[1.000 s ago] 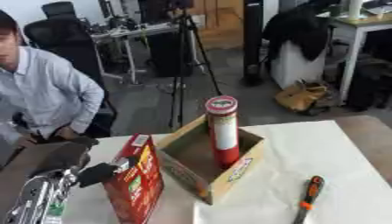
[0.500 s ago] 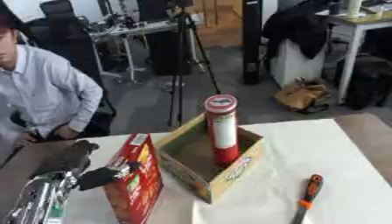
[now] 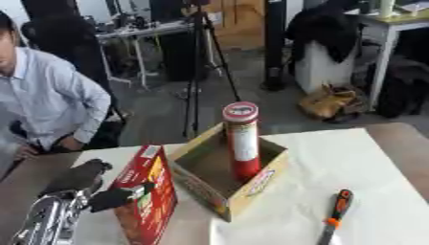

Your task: Pick up objects on the table and place them in the box.

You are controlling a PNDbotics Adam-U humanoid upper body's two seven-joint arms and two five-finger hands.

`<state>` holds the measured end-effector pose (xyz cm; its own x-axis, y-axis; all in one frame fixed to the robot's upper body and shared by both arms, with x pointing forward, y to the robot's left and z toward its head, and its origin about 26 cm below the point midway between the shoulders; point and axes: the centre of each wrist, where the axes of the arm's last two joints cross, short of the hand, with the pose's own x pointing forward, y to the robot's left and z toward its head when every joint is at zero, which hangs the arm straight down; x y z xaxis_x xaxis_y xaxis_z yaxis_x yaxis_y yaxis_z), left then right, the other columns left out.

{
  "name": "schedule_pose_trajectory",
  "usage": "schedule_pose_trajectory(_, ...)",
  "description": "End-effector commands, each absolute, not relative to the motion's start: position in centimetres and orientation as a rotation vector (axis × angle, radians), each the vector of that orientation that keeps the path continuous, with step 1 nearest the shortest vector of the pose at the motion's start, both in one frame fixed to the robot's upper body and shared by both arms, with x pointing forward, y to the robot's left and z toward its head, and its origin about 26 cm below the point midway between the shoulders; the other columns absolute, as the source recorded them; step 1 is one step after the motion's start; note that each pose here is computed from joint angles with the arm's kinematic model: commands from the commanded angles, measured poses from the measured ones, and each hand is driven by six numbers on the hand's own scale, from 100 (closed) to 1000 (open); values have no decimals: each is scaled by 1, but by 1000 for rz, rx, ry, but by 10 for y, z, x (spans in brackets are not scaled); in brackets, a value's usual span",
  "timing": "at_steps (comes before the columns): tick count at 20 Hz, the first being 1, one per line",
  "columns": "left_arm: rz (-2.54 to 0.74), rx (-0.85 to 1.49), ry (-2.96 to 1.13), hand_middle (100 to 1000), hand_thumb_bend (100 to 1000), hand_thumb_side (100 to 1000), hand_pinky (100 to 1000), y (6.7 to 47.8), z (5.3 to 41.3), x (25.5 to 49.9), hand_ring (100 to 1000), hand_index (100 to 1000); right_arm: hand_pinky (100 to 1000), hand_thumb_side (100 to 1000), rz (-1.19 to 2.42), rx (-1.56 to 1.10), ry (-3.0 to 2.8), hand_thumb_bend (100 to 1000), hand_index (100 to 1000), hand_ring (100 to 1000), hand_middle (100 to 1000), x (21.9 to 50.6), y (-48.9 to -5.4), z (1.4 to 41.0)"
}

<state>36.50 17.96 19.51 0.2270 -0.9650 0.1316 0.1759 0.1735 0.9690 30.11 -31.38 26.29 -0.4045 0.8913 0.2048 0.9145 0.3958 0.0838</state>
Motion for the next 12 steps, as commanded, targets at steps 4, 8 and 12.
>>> schedule_pose_trajectory(4, -1023, 1019, -971, 1000, 698, 1000, 1000, 180, 198, 367, 1000, 1000, 898, 1000, -289, -1652, -2544, 100, 829, 917, 902, 299, -313, 271)
schedule_pose_trajectory(8, -1023, 1016, -957, 996, 666, 1000, 1000, 180, 196, 369, 1000, 1000, 898, 1000, -291, -1654, -2545, 100, 828, 917, 901, 299, -313, 271)
schedule_pose_trajectory(12, -1023, 1016, -937, 953, 623, 1000, 1000, 181, 193, 371, 1000, 1000, 898, 1000, -292, -1654, -2547, 100, 825, 916, 900, 299, -313, 271)
